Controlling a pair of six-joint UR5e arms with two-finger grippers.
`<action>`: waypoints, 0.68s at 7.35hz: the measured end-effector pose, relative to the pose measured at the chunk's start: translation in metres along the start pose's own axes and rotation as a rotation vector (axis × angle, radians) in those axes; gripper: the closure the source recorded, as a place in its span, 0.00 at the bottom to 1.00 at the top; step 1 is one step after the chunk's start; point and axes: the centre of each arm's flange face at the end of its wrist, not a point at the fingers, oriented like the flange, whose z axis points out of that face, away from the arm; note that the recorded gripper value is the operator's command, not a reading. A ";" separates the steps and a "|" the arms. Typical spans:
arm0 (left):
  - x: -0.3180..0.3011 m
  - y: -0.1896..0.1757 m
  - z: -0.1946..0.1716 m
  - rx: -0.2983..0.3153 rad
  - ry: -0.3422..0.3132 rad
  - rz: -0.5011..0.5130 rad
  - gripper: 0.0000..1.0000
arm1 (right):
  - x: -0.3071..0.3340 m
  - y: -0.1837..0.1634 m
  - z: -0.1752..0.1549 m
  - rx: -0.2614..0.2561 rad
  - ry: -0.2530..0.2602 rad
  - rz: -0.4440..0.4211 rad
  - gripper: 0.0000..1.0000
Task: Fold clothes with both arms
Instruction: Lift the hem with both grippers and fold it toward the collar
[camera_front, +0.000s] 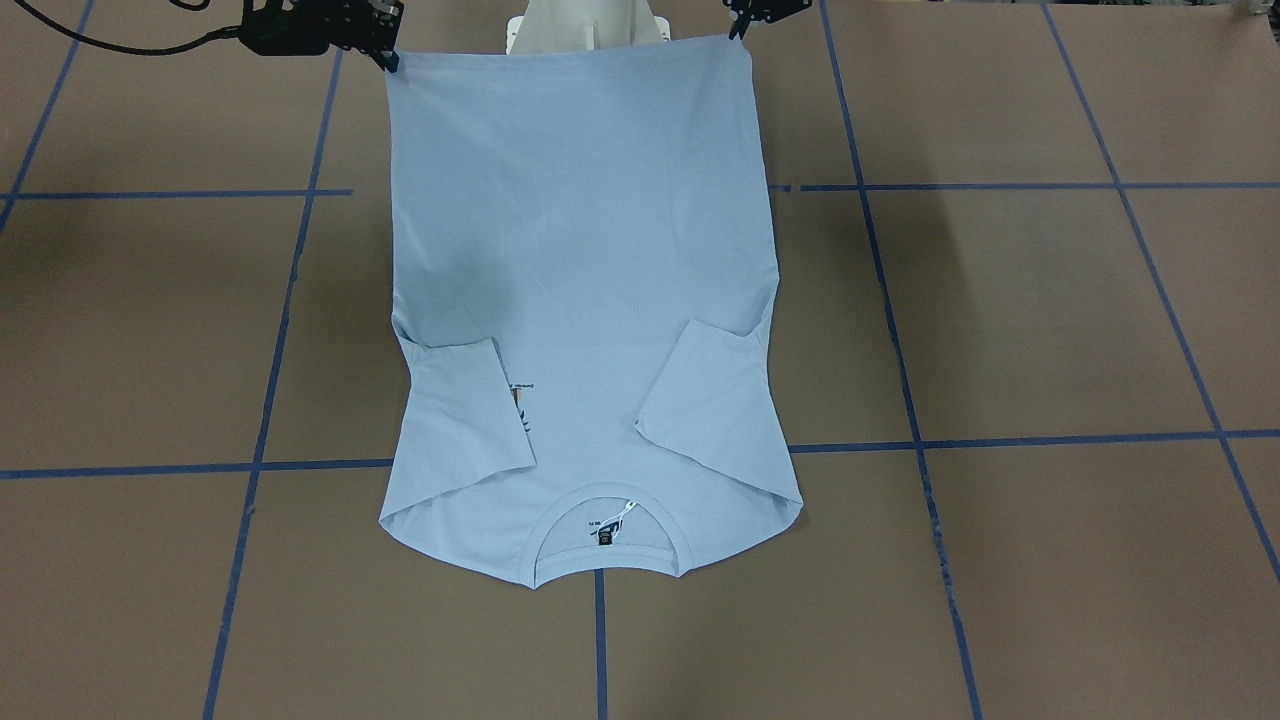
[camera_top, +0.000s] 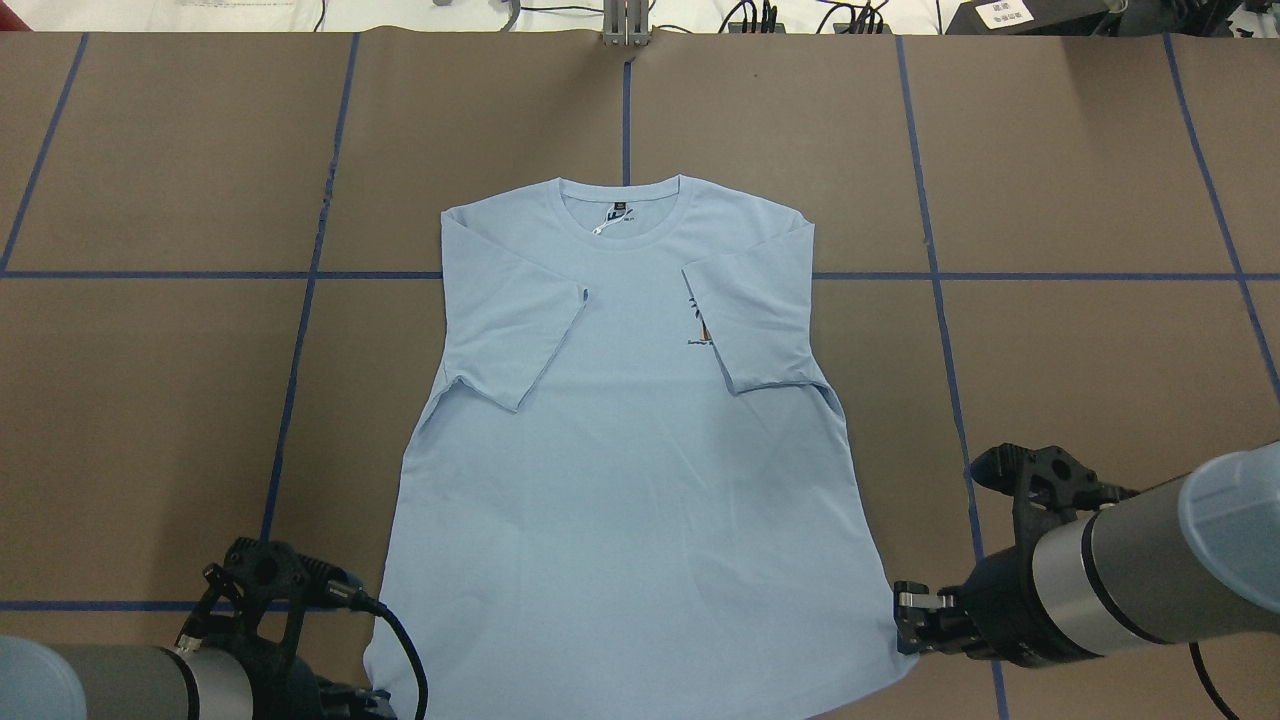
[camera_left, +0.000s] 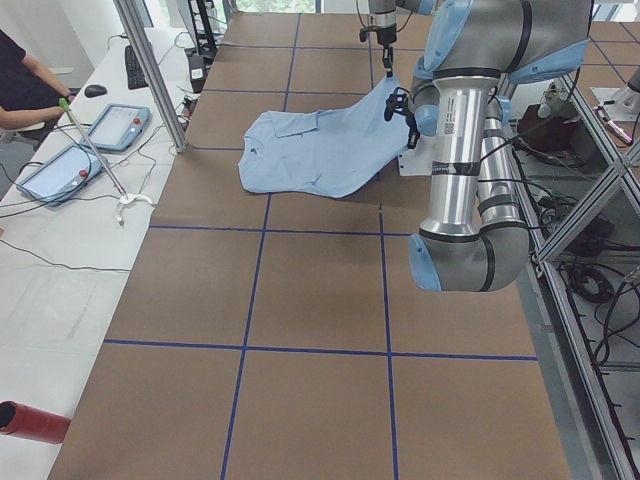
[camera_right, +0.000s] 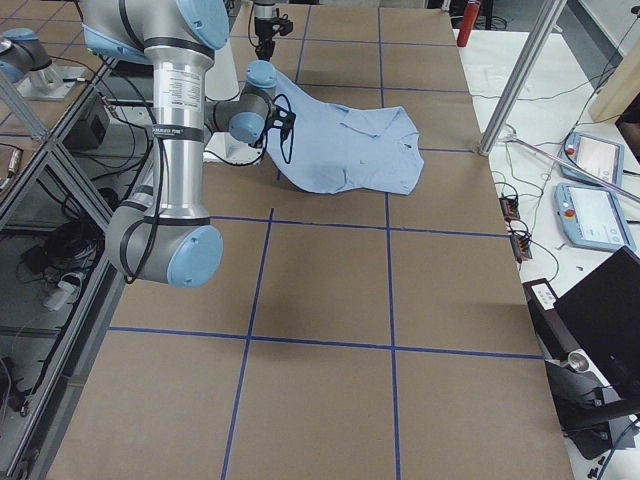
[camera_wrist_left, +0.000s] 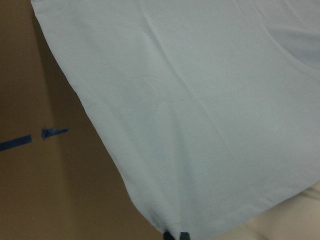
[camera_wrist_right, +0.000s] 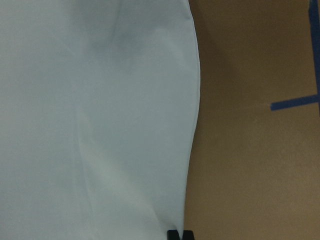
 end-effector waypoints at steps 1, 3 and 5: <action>-0.005 -0.031 0.011 0.051 -0.033 -0.031 1.00 | -0.010 -0.023 0.004 0.047 -0.013 0.025 1.00; -0.023 -0.126 0.029 0.146 -0.109 -0.052 1.00 | -0.034 -0.084 0.005 0.161 -0.046 0.087 1.00; -0.055 -0.188 0.016 0.188 -0.156 -0.039 1.00 | -0.069 -0.149 -0.009 0.279 -0.092 0.142 1.00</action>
